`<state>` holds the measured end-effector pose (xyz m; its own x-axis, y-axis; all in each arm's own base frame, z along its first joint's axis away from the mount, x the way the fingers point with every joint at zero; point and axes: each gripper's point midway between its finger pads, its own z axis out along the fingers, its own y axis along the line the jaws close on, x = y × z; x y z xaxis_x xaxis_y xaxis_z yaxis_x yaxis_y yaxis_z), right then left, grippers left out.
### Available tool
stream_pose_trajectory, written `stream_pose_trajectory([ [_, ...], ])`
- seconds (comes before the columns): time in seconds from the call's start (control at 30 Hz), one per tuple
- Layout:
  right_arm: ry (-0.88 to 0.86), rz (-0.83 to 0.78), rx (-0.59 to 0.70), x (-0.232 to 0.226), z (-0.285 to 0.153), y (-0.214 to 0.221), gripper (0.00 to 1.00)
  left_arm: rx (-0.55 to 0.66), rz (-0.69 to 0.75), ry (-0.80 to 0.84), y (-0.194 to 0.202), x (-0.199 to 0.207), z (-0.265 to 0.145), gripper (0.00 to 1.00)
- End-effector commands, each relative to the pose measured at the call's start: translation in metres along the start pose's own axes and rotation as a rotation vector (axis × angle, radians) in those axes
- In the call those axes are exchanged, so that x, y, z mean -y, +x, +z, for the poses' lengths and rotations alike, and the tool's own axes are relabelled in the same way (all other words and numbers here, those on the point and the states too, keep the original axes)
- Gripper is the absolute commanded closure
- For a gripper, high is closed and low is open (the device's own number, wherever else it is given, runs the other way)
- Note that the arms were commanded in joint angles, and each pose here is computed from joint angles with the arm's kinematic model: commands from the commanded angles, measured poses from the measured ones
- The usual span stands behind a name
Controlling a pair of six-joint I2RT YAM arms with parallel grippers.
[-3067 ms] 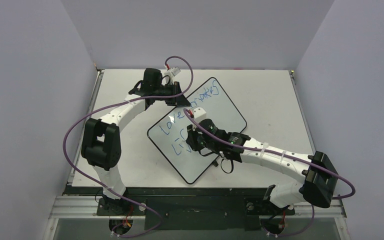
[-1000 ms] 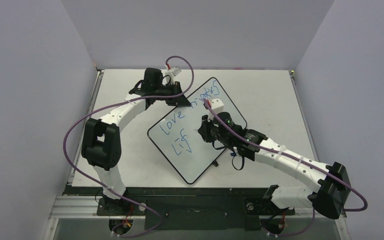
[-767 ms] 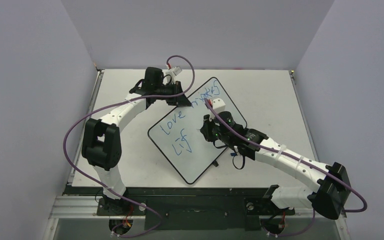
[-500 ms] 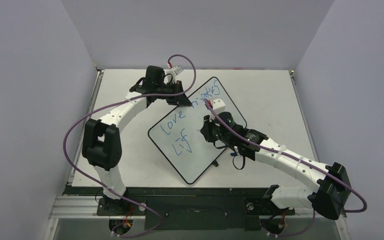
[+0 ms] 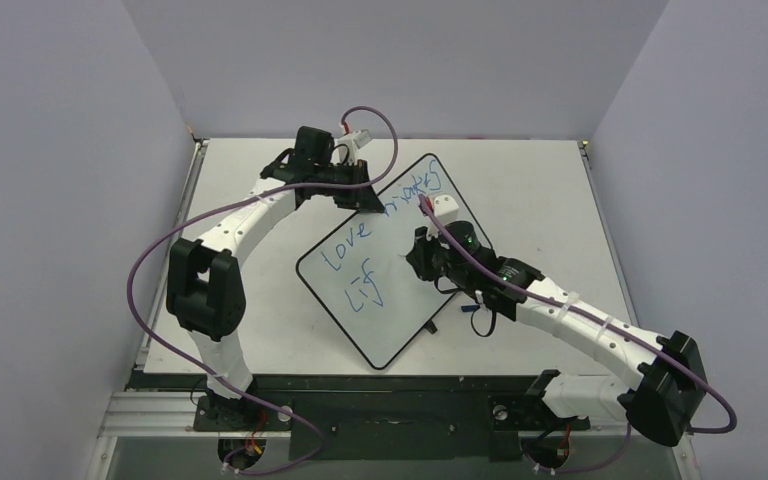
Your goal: Write a sentence on the whiteboard
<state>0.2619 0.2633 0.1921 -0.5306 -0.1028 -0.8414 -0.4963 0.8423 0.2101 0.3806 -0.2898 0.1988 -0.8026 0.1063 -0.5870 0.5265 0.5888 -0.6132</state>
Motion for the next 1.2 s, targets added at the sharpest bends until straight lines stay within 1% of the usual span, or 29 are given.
stream_pose_trajectory([
  [0.0, -0.037, 0.012, 0.067, -0.003, -0.004, -0.017, 1.00, -0.042, 0.044, -0.029, 0.010, -0.001, 0.004, 1.00],
  [0.07, -0.045, 0.011, 0.066, -0.004, -0.005, -0.017, 1.00, -0.035, 0.051, -0.030, 0.009, -0.001, 0.003, 1.00],
  [0.3, -0.168, 0.001, 0.043, -0.025, -0.006, -0.009, 1.00, -0.028, 0.065, -0.035, 0.015, -0.004, 0.003, 1.00],
  [0.63, -0.216, -0.047, 0.013, -0.048, 0.004, -0.002, 1.00, -0.020, 0.072, -0.026, 0.015, -0.002, 0.000, 1.00],
  [0.97, -0.183, -0.055, -0.016, -0.047, 0.019, 0.008, 1.00, -0.021, 0.070, -0.023, 0.016, -0.001, 0.000, 1.00],
  [1.17, -0.093, -0.052, -0.023, -0.028, 0.022, 0.011, 1.00, -0.021, 0.070, -0.018, 0.016, 0.000, -0.001, 1.00],
])
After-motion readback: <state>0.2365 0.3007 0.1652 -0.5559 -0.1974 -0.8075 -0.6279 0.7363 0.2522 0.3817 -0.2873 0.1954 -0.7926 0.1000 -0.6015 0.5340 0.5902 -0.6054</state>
